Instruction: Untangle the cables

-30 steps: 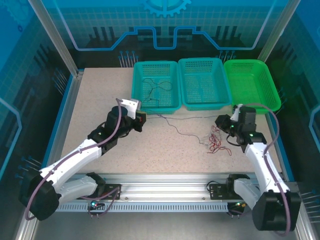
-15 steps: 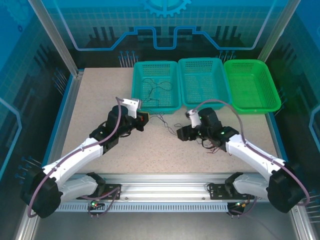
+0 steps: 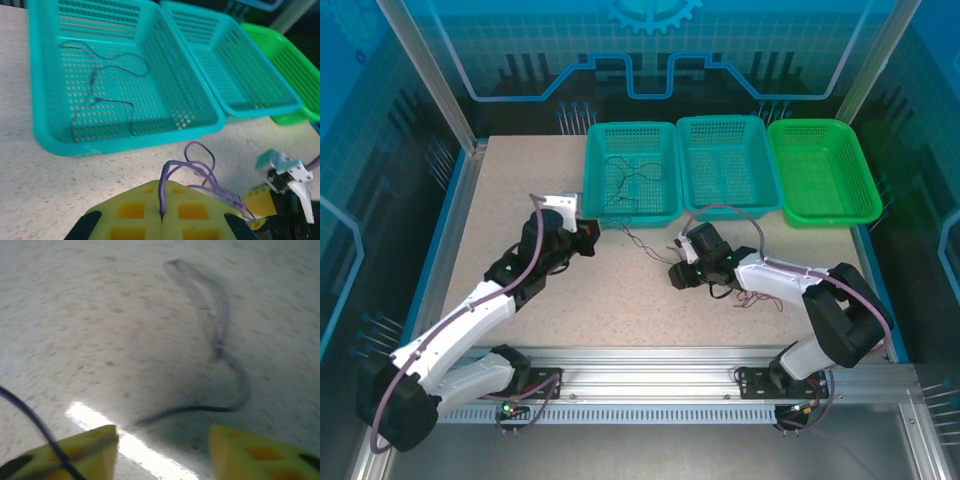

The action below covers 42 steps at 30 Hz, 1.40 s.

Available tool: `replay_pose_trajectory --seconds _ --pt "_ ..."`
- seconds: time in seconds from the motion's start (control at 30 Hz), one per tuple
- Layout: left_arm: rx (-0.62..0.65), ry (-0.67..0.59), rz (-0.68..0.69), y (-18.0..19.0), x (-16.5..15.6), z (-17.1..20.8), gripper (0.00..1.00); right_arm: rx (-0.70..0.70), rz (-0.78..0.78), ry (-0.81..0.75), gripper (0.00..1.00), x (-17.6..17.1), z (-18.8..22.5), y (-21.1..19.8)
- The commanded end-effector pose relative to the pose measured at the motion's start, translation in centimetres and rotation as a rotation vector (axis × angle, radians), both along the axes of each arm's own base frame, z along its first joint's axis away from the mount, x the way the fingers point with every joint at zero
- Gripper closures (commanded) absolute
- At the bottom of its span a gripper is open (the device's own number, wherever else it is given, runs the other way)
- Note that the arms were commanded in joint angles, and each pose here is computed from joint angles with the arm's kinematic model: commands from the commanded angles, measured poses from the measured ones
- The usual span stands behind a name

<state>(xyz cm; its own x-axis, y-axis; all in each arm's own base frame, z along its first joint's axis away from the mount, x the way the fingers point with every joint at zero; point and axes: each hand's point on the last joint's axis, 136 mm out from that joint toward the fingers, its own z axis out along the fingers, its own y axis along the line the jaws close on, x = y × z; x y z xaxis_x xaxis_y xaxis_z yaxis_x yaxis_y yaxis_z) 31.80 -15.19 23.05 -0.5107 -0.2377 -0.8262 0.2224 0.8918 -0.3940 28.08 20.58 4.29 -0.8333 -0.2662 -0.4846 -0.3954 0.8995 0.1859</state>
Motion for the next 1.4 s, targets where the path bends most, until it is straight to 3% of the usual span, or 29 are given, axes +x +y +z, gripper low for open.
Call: replay_pose_trajectory --seconds 0.0,0.03,0.07,0.1,0.3,0.4,0.5,0.67,0.8,0.93,1.03,1.2,1.37 --pt "-0.041 0.0 0.163 3.8 -0.2 1.3 1.0 -0.067 -0.243 -0.006 0.74 1.9 0.0 -4.2" --pt "-0.05 -0.002 0.192 4.7 -0.4 1.4 1.0 -0.065 -0.295 0.002 0.89 2.0 -0.2 -5.3" --pt "-0.053 -0.003 0.216 5.5 -0.6 1.4 1.0 -0.06 -0.339 0.01 0.98 2.2 -0.2 -6.3" --pt "-0.052 0.002 0.249 6.5 -0.9 1.3 1.0 -0.049 -0.38 0.017 1.0 2.2 -0.2 -7.2" --pt "0.033 0.066 0.51 14.2 -3.0 -0.3 1.0 0.045 -0.638 0.015 1.0 2.0 0.5 -12.8" --pt "0.038 0.1 0.562 15.9 -3.7 -1.3 1.0 0.12 -0.787 0.019 1.0 1.5 0.6 -15.9" --pt "0.015 0.106 0.553 15.7 -3.7 -1.9 1.0 0.205 -0.883 0.003 1.0 1.2 1.3 -18.0" --pt "-0.126 0.024 0.349 11.7 -2.2 -0.4 1.0 0.268 -0.734 -0.053 1.0 2.2 4.0 -15.5" --pt "-0.227 -0.07 0.204 9.0 -1.9 3.7 1.0 0.262 -0.623 -0.056 1.0 2.5 4.7 -13.1" --pt "-0.346 -0.195 -0.004 5.5 -2.0 11.0 1.0 0.269 -0.598 -0.051 1.0 2.6 4.5 -12.1" --pt "-0.364 -0.275 -0.088 3.7 -1.6 16.2 1.0 0.274 -0.587 -0.046 1.0 2.8 4.5 -11.7" --pt "-0.395 -0.411 -0.12 2.6 0.8 23.8 1.0 0.278 -0.582 -0.042 1.0 2.8 4.5 -11.4" --pt "-0.377 -0.464 -0.04 3.1 6.4 26.5 1.0 0.282 -0.581 -0.048 1.0 2.6 4.8 -11.5"
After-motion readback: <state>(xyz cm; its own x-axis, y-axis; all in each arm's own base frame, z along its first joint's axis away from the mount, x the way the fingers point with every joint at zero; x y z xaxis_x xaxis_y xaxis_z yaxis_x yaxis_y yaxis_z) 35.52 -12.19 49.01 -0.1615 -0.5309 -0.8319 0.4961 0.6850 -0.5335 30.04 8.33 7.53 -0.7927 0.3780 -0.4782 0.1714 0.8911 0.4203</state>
